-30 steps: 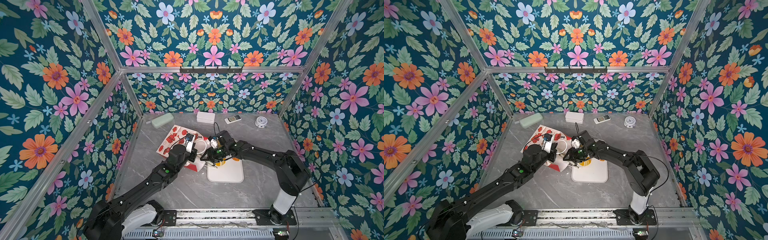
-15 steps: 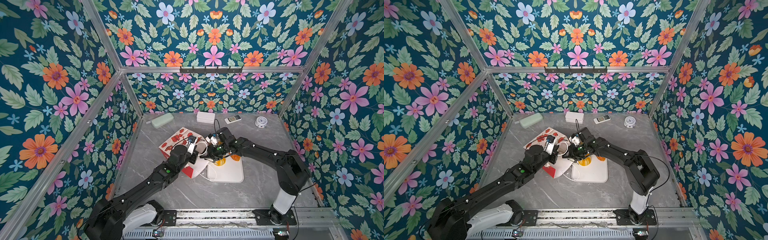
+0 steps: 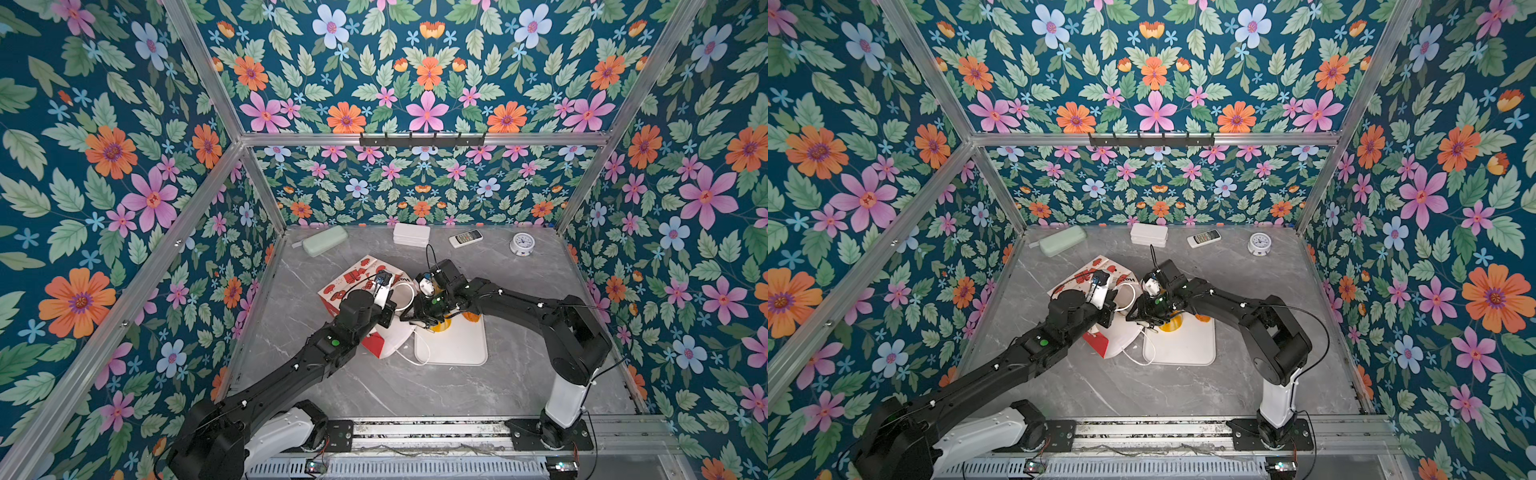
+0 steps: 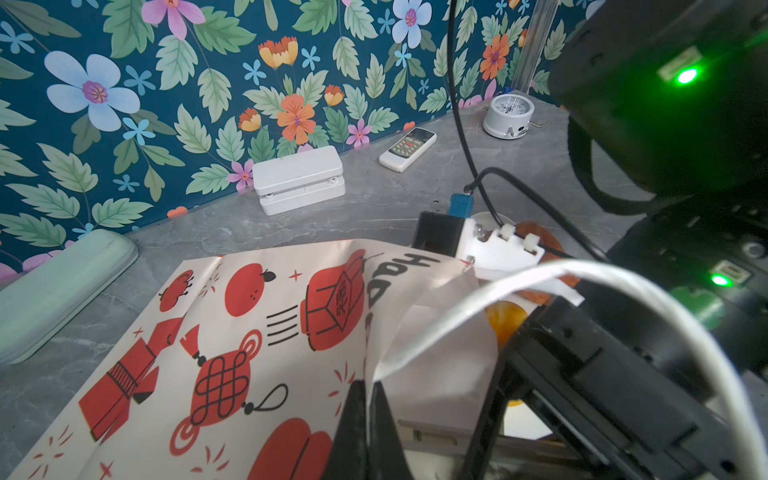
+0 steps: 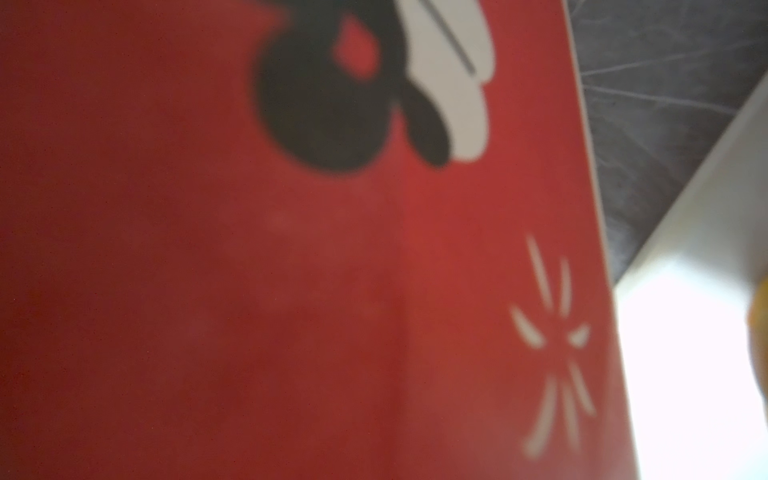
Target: Take the fake bread out of the paper bag
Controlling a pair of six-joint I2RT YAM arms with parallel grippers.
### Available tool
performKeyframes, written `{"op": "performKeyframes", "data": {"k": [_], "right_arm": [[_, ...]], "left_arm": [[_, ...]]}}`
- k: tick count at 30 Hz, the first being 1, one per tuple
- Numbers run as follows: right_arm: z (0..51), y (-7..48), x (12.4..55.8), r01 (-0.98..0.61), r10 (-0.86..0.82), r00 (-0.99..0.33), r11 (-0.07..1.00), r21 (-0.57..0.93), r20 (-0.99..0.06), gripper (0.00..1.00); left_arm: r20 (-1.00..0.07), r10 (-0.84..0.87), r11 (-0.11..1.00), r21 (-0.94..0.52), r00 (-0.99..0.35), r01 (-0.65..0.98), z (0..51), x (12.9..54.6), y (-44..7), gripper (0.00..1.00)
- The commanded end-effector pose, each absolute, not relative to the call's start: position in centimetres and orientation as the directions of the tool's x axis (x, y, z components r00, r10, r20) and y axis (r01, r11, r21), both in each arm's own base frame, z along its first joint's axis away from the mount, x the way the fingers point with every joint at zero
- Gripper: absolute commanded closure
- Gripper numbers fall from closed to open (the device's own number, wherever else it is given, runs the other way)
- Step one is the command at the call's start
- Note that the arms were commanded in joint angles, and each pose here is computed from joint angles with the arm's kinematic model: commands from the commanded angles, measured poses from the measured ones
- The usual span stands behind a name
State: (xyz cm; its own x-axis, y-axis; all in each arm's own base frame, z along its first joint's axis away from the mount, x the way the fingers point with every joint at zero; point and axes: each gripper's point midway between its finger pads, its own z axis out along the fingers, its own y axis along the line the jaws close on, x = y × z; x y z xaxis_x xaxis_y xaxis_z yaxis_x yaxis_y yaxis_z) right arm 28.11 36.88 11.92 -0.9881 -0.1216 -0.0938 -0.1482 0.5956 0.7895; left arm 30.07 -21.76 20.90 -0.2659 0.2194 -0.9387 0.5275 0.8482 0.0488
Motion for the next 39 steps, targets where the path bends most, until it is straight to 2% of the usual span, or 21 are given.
{"op": "performKeyframes", "data": {"k": [1, 21, 29, 39], "right_arm": [[12.3, 37.4, 29.0, -0.172, -0.106, -0.985, 0.58, 0.796, -0.135, 0.55], [12.1, 38.7, 30.6, -0.143, -0.064, -0.99, 0.555, 0.819, -0.129, 0.55], [11.6, 38.8, 30.7, -0.138, -0.06, -0.99, 0.557, 0.819, -0.126, 0.7], [12.2, 37.6, 29.7, -0.168, -0.071, -0.985, 0.572, 0.803, -0.156, 0.78]], "left_arm": [[-0.955, 0.179, 0.844, 0.026, -0.237, 0.535, 22.2, 30.5, -22.4, 0.95], [-0.957, 0.163, 0.837, 0.005, -0.241, 0.546, 22.2, 30.4, -22.8, 0.95], [-0.958, 0.159, 0.836, 0.003, -0.237, 0.549, 22.3, 30.4, -22.9, 0.95], [-0.956, 0.165, 0.846, 0.01, -0.243, 0.533, 22.0, 30.5, -22.5, 0.95]]}}
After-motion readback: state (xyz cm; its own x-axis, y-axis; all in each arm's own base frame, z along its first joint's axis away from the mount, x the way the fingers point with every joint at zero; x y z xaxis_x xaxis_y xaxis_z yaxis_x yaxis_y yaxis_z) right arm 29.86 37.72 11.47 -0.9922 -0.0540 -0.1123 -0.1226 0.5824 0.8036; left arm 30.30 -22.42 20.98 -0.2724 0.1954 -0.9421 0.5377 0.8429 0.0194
